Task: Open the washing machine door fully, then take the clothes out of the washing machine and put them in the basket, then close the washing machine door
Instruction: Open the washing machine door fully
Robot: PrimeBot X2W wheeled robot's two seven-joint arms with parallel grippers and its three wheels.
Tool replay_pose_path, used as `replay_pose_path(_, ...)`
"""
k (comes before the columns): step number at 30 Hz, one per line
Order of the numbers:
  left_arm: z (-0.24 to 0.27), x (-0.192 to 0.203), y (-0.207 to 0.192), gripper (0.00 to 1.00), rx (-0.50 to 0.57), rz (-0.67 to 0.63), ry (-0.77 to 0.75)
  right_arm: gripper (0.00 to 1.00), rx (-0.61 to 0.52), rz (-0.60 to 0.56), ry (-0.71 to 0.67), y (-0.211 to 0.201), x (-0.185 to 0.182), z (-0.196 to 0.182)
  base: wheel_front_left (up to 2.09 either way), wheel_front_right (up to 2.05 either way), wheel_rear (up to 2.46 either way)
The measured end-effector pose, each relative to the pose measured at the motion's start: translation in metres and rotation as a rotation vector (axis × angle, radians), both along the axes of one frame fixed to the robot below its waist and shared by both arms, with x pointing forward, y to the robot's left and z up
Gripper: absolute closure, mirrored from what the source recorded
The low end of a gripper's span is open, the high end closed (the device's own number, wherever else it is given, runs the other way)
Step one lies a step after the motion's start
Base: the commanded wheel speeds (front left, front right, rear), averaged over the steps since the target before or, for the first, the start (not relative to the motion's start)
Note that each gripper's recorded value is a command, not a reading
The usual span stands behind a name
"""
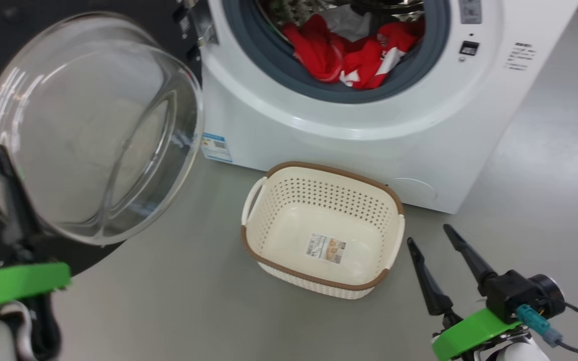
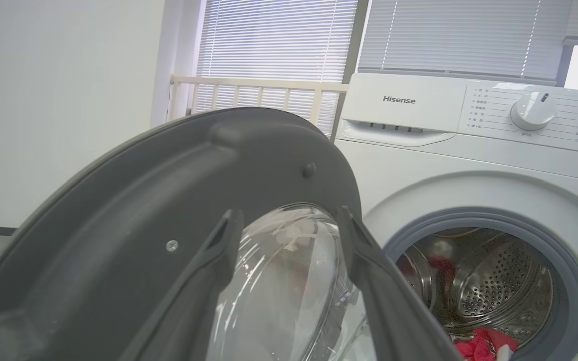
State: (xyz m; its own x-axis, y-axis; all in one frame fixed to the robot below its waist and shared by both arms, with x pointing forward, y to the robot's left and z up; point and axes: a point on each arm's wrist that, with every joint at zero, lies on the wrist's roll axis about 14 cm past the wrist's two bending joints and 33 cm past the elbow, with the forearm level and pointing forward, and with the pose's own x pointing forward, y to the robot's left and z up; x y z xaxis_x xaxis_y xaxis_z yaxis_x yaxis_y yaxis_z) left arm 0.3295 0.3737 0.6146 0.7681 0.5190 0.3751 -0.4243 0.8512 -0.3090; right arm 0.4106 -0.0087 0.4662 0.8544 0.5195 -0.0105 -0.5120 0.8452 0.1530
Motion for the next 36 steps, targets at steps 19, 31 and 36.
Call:
replay_pose_path(19, -0.032, 0.055, -0.133, 0.00, 0.028, -0.467, 0.094, 0.00, 0.021, -0.377, -0.130, -0.129, 0.001, 0.048, 0.00, 0.00, 0.00)
replay_pose_path(31, -0.076, 0.062, -0.184, 0.00, 0.023, -0.632, 0.217, 0.00, -0.010, -0.529, -0.175, -0.183, -0.031, 0.063, 0.00, 0.00, 0.00)
replay_pose_path(36, -0.086, 0.053, -0.196, 0.00, 0.022, -0.670, 0.251, 0.00, 0.003, -0.577, -0.146, -0.197, -0.057, 0.055, 0.00, 0.00, 0.00)
